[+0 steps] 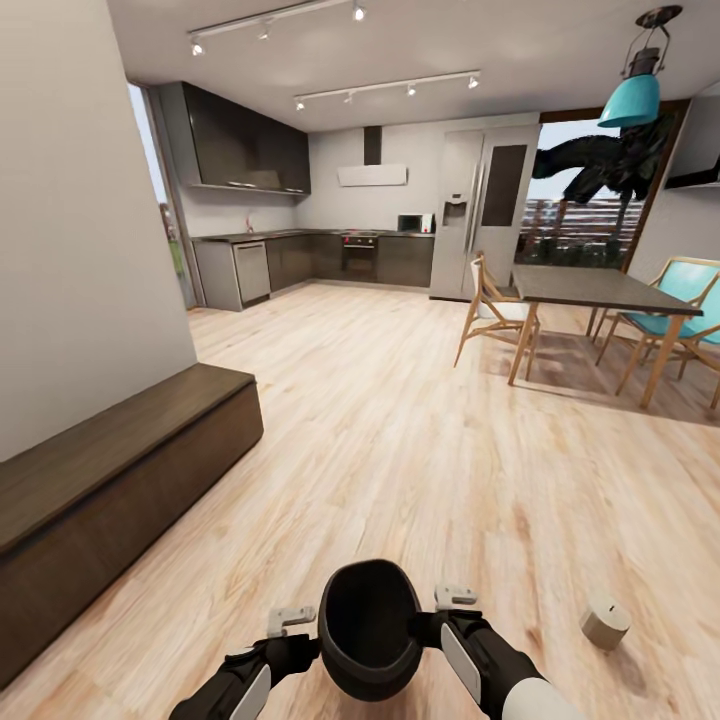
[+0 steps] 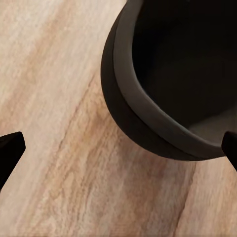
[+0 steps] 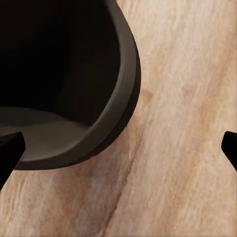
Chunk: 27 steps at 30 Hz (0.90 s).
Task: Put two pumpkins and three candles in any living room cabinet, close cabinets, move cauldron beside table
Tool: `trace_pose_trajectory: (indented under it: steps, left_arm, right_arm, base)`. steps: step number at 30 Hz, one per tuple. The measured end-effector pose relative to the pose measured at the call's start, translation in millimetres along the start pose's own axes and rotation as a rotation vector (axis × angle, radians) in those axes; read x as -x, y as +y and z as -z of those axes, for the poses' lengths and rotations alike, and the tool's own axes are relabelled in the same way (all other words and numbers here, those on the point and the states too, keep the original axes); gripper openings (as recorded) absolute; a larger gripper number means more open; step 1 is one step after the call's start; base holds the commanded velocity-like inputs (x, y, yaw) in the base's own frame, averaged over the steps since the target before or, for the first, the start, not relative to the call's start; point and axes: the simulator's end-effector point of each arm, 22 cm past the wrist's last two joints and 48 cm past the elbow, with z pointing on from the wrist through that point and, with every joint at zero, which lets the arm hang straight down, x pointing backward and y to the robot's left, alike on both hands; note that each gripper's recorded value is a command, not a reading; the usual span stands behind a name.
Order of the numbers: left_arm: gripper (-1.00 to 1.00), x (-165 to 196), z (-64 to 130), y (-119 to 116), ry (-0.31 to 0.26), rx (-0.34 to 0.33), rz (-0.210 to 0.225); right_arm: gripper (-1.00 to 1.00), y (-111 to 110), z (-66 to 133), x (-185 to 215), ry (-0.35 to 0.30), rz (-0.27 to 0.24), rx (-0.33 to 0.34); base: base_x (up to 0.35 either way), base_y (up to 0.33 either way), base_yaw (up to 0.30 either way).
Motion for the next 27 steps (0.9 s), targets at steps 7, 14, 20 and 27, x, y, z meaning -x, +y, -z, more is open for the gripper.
trace_pose_trajectory:
  steps: [7, 14, 20, 27]
  left_arm:
    - [1.0, 0, -0.1, 0, 0.0, 0.0, 0.0]
    - [1.0, 0, -0.1, 0, 0.0, 0.0, 0.001]
    - [1.0, -1, -0.4, -5, 0.001, 0.001, 0.006]
    - [1.0, -2, -0.6, -11, 0.003, -0.007, 0.021]
  right_arm:
    - [1.0, 0, -0.1, 0, 0.001, 0.003, 0.0]
    - [1.0, 1, 0.0, -1, 0.001, 0.01, 0.0]
    - [1.0, 4, 0.1, 0, -0.004, 0.049, -0.001]
    - [1.0, 7, 0.3, 0, -0.006, 0.077, 0.0]
  base:
    - [0.079, -0.003, 0.0]
    - [0.003, -0.117, 0.0]
    - [0.0, -0.012, 0.0]
    - [0.0, 0.0, 0.0]
